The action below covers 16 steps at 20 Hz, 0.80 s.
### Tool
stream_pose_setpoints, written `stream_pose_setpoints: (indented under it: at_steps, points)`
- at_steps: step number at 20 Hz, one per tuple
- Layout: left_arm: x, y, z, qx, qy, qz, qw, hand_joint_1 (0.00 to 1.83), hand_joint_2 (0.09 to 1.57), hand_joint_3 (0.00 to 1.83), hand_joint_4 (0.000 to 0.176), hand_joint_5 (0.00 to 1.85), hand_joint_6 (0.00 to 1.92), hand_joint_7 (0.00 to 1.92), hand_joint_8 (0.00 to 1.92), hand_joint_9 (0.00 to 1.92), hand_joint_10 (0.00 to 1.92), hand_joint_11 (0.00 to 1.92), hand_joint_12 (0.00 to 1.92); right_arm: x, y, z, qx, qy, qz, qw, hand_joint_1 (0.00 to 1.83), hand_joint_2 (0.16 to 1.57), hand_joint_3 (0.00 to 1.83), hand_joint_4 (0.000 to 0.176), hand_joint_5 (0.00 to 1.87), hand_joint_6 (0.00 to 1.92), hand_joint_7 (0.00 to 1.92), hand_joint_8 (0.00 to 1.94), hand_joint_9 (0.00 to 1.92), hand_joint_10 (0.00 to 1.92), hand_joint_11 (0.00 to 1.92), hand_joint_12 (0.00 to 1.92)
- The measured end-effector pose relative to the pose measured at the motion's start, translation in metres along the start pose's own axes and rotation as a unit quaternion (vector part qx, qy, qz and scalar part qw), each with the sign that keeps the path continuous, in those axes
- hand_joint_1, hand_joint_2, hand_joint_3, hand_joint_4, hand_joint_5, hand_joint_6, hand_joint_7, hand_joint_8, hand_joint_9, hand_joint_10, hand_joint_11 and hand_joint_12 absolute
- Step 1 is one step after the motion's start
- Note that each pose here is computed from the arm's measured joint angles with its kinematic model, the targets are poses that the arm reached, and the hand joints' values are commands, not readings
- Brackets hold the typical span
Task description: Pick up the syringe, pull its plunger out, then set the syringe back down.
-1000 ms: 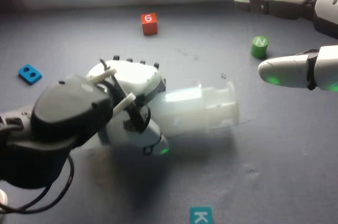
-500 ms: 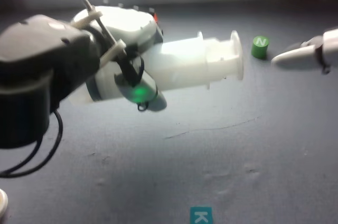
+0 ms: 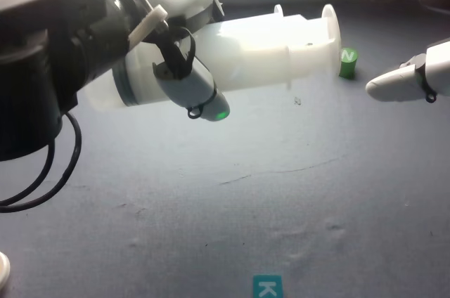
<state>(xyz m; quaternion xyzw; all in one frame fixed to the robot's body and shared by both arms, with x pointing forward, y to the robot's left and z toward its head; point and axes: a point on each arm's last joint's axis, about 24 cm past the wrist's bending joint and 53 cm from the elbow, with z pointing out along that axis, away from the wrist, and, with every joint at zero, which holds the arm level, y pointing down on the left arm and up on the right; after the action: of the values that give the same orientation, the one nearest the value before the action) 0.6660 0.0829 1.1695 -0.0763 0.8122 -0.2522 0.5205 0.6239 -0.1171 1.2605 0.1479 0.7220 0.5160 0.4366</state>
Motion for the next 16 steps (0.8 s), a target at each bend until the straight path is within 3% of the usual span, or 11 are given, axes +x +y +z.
stream_pose_setpoints:
  at_steps: [2, 5, 7, 9, 11, 12, 16]
  points:
    - [-0.003, -0.004, -0.001, 0.003, -0.004, 0.001, 1.0, 1.22, 1.16, 0.0, 0.0, 0.93, 0.93, 0.89, 1.31, 0.78, 0.91, 0.44, 1.3, 0.002, 0.001, 0.002, -0.002, 0.002, 0.0, 1.0, 1.03, 1.04, 0.0, 0.0, 0.1, 0.02, 0.12, 0.02, 0.13, 0.03, 0.0, 0.58]
    - [-0.002, -0.006, -0.004, 0.005, -0.002, -0.002, 1.0, 1.23, 1.15, 0.0, 0.0, 0.94, 0.9, 0.91, 1.29, 0.78, 0.93, 0.45, 1.3, 0.009, 0.009, 0.011, -0.016, 0.008, -0.008, 0.9998, 0.96, 1.09, 0.01, 0.0, 0.11, 0.02, 0.15, 0.01, 0.15, 0.02, 0.0, 0.58]
    - [-0.002, -0.005, -0.005, 0.002, -0.002, -0.003, 1.0, 1.22, 1.15, 0.0, 0.0, 0.93, 0.91, 0.9, 1.3, 0.77, 0.94, 0.45, 1.3, 0.009, 0.016, 0.02, -0.032, 0.004, -0.026, 0.9992, 1.04, 1.08, 0.0, 0.0, 0.13, 0.02, 0.16, 0.01, 0.15, 0.02, 0.0, 0.54]
    - [-0.003, -0.004, -0.006, -0.001, -0.003, -0.003, 1.0, 1.22, 1.15, 0.0, 0.0, 0.94, 0.91, 0.92, 1.27, 0.79, 0.92, 0.46, 1.31, 0.008, 0.02, 0.027, -0.041, 0.001, -0.025, 0.9988, 1.01, 1.08, 0.0, 0.0, 0.15, 0.02, 0.18, 0.01, 0.17, 0.02, 0.0, 0.6]
    - [-0.002, -0.003, -0.006, -0.003, -0.004, -0.002, 1.0, 1.21, 1.16, 0.0, 0.0, 0.92, 0.96, 0.88, 1.31, 0.77, 0.93, 0.44, 1.32, 0.006, 0.02, 0.028, -0.042, 0.0, -0.025, 0.9988, 0.98, 1.1, 0.0, 0.0, 0.12, 0.01, 0.15, 0.0, 0.15, 0.01, 0.0, 0.54]
    - [-0.002, -0.004, -0.006, -0.003, -0.004, -0.003, 1.0, 1.22, 1.16, 0.0, 0.0, 0.92, 0.94, 0.91, 1.27, 0.78, 0.91, 0.45, 1.3, 0.006, 0.02, 0.028, -0.042, 0.0, -0.025, 0.9988, 0.99, 1.08, 0.0, 0.0, 0.15, 0.02, 0.18, 0.01, 0.19, 0.03, 0.0, 0.63]
    - [-0.002, -0.003, -0.006, -0.003, -0.004, -0.003, 1.0, 1.22, 1.15, 0.0, 0.0, 0.92, 0.93, 0.92, 1.26, 0.8, 0.9, 0.47, 1.28, 0.005, 0.02, 0.035, -0.044, -0.002, -0.025, 0.9987, 0.99, 1.1, 0.0, 0.0, 0.16, 0.02, 0.2, 0.02, 0.2, 0.03, 0.0, 0.65]
